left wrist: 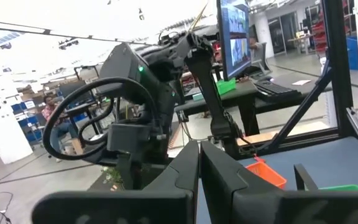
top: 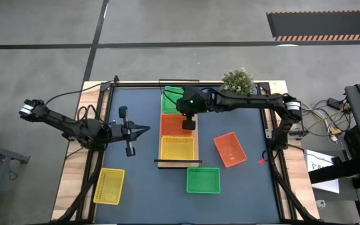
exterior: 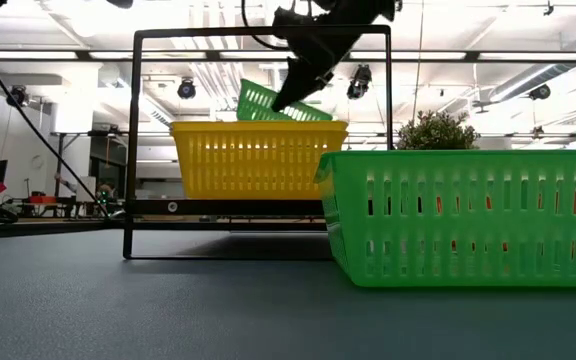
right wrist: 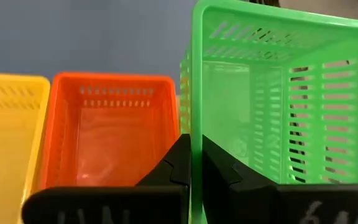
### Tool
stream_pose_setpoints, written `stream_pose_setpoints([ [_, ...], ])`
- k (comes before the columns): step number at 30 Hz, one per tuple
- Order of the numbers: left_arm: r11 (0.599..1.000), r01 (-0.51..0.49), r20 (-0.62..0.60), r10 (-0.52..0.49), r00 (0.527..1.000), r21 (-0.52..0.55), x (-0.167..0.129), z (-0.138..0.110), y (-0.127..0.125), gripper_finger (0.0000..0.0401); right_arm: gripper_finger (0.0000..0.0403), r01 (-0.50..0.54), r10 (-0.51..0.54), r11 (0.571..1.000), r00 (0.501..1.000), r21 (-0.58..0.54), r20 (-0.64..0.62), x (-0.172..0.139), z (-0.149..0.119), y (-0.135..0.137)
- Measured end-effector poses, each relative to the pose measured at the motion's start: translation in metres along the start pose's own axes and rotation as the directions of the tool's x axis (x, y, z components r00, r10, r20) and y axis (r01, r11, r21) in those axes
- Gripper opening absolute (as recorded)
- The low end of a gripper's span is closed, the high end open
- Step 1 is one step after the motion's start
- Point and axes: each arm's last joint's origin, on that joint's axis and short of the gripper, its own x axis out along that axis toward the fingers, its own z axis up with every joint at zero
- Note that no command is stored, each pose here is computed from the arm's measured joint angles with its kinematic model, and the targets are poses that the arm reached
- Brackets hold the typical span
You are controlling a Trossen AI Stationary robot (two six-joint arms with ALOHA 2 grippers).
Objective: Stack baskets on shelf by color
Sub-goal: Stack the top green bin on top of the green bin on the shelf
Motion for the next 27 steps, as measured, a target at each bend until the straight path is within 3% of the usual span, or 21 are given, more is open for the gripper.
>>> stream_pose_setpoints([
  [10, 1.000, -0.016, 0.044, 0.017, 0.999, -0.026, -0.011, 0.004, 0.008, 0.0000, 0.0009, 0.027, -0.027, 1.000, 0.999, 0.001, 0.025, 0.022, -0.007, -0.024],
  [21, 1.000, -0.009, 0.025, 0.009, 1.000, -0.014, -0.008, 0.001, 0.005, 0.0000, 0.0018, 0.029, -0.029, 0.999, 1.000, 0.016, 0.007, 0.026, -0.015, -0.026],
  [27, 1.000, -0.010, 0.027, 0.010, 1.000, -0.015, -0.008, 0.001, 0.005, 0.0000, 0.0042, 0.037, -0.037, 0.999, 0.999, 0.023, 0.003, 0.027, -0.016, -0.029],
])
